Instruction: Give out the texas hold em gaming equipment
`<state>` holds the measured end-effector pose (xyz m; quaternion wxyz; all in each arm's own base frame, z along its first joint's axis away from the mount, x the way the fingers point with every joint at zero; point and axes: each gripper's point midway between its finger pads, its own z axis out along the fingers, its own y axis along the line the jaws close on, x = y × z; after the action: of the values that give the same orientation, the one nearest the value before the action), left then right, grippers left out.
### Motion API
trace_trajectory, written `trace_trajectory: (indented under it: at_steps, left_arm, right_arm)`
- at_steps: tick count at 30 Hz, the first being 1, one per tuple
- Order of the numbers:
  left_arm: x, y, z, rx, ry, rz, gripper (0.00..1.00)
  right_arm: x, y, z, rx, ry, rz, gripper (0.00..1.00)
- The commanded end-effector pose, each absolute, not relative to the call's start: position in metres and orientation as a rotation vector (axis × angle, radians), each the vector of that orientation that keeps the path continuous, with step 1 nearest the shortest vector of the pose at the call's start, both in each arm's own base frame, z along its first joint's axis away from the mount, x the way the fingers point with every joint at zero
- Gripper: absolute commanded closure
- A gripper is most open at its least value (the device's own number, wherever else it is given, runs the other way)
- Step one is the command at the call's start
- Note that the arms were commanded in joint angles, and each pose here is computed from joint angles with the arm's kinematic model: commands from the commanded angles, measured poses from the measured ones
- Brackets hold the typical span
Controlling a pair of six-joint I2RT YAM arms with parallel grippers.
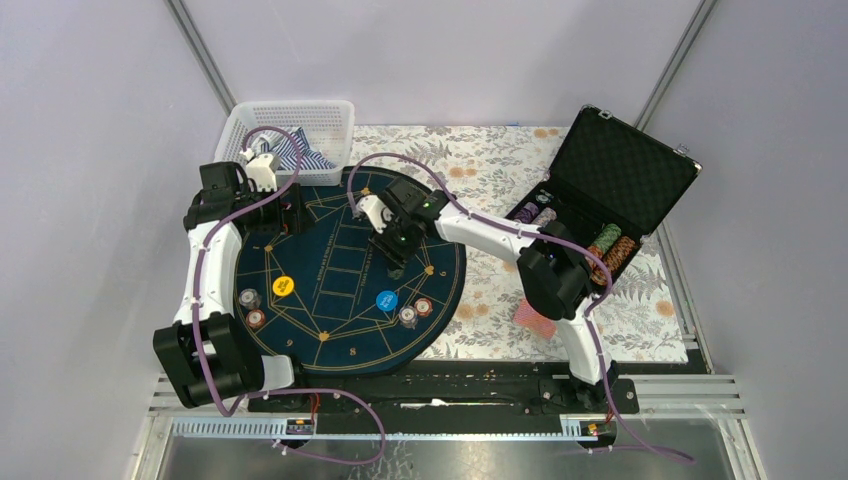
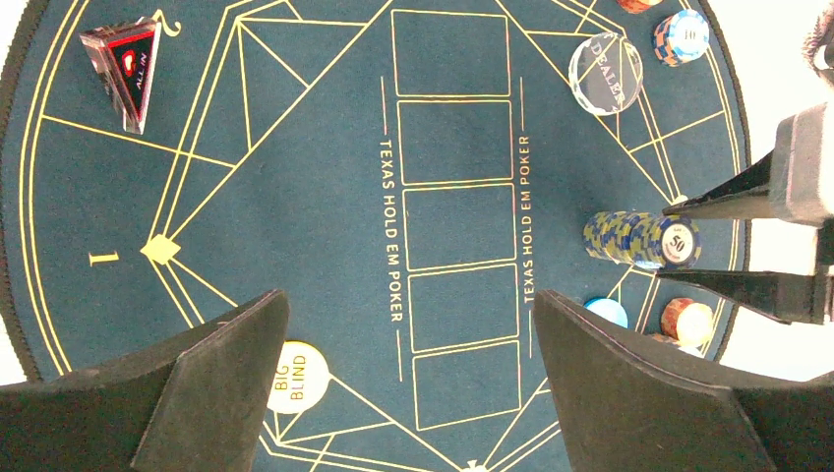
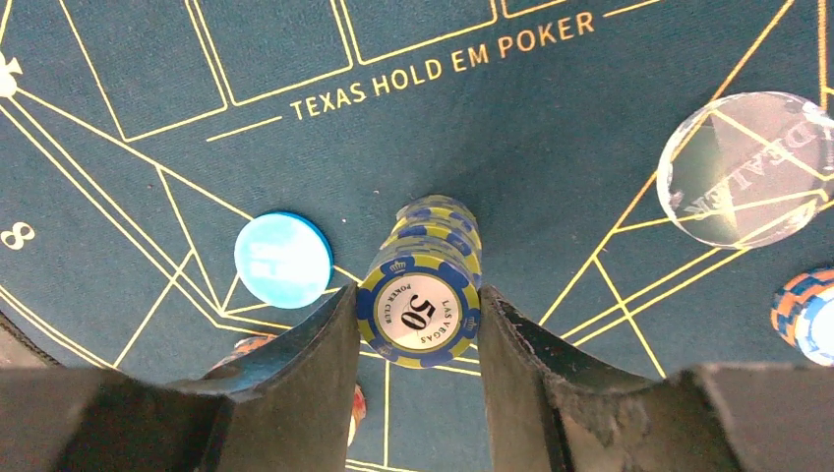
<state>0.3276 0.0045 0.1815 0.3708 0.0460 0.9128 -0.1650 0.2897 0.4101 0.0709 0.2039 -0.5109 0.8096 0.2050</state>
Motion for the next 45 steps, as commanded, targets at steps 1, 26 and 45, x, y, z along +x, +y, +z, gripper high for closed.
trace_trajectory:
  at_steps: [1,26,45]
  left_arm:
    - [0.333,0.007,0.198,0.125,2.278,-0.387,0.01]
    - [0.332,0.008,0.196,0.142,2.291,-0.386,0.01]
    - [0.332,0.006,0.19,0.146,2.305,-0.402,0.01]
  right_arm:
    - [0.319,0.404,0.14,-1.325,2.142,0.588,0.63]
    - [0.394,0.315,0.067,-1.074,2.296,0.379,0.63]
    - [0.41,0.318,0.05,-1.063,2.297,0.325,0.37]
